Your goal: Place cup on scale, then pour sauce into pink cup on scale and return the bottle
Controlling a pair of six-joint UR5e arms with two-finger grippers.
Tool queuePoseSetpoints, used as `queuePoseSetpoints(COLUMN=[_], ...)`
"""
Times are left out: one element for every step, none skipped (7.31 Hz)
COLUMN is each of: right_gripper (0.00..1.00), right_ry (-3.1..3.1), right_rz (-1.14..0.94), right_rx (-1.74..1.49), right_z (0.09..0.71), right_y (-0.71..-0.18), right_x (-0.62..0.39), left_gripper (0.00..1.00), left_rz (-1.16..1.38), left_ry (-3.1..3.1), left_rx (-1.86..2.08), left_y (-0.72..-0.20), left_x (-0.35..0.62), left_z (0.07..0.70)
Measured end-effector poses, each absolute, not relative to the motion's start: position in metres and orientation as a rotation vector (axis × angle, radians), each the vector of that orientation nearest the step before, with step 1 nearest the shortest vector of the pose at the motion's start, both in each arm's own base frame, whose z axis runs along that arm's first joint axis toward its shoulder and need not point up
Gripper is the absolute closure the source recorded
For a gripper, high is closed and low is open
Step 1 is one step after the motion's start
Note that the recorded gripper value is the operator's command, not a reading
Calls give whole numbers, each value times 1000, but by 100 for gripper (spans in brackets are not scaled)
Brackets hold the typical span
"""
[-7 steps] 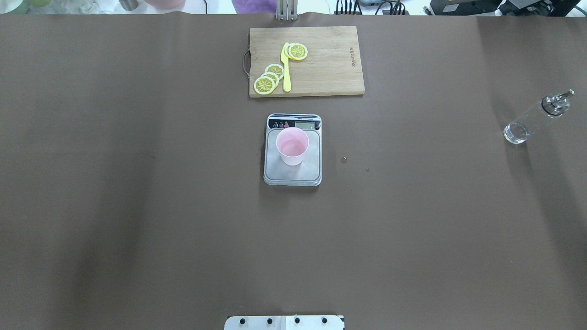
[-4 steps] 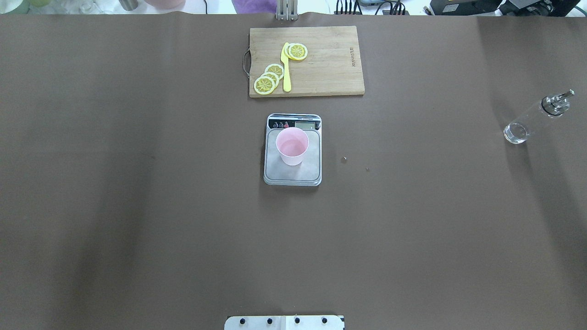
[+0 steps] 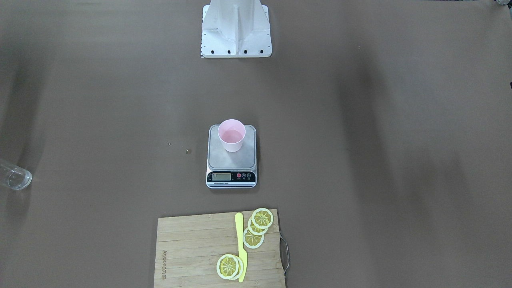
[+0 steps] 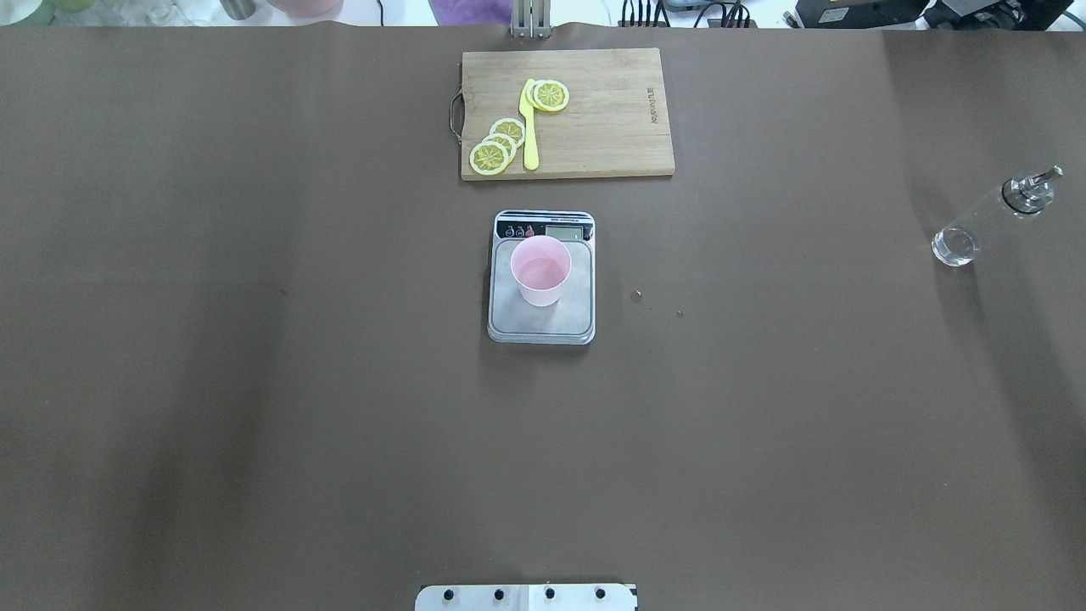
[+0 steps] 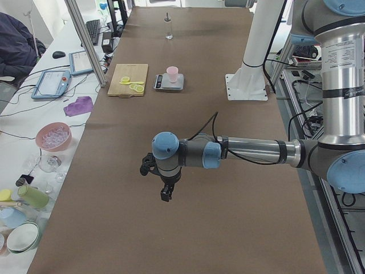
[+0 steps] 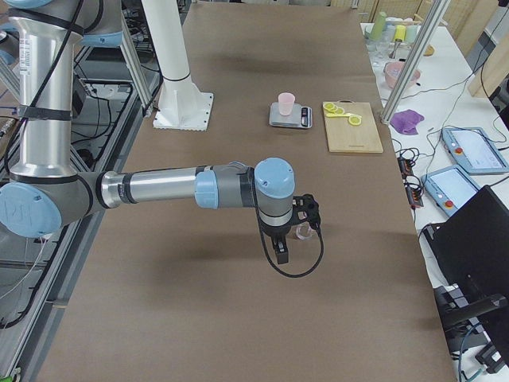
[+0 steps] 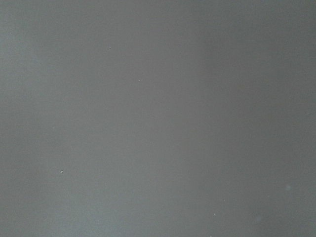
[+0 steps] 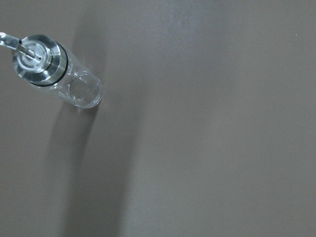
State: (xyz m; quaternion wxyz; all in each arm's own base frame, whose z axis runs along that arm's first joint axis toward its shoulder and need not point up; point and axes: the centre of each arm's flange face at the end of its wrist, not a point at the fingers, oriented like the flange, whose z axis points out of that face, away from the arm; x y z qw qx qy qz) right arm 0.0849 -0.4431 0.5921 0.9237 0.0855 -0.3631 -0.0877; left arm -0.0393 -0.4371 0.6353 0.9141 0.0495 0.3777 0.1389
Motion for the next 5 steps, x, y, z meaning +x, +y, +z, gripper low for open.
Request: queuePoseSetpoints(right_gripper=[0, 0, 0, 0, 0], right_ry=[-747, -752, -755, -756, -755], right_rz=[-180, -180, -181, -182, -184], right_rx=[175, 176, 178, 181, 187], right_z=[592, 591, 589, 587, 584], right_y=[-442, -440, -435, -429, -425], right_x=[85, 84, 84, 83, 83], left_gripper=[2, 2, 2, 2, 2], left_rz=[286, 284, 283, 281, 278], left_ry=[778, 779, 779, 780, 780], left_rx=[101, 98, 94, 89, 84], left_y=[-437, -437, -436, -436, -436], left_x=[-39, -39, -39, -39, -39], left_z=[635, 637, 639, 642, 645])
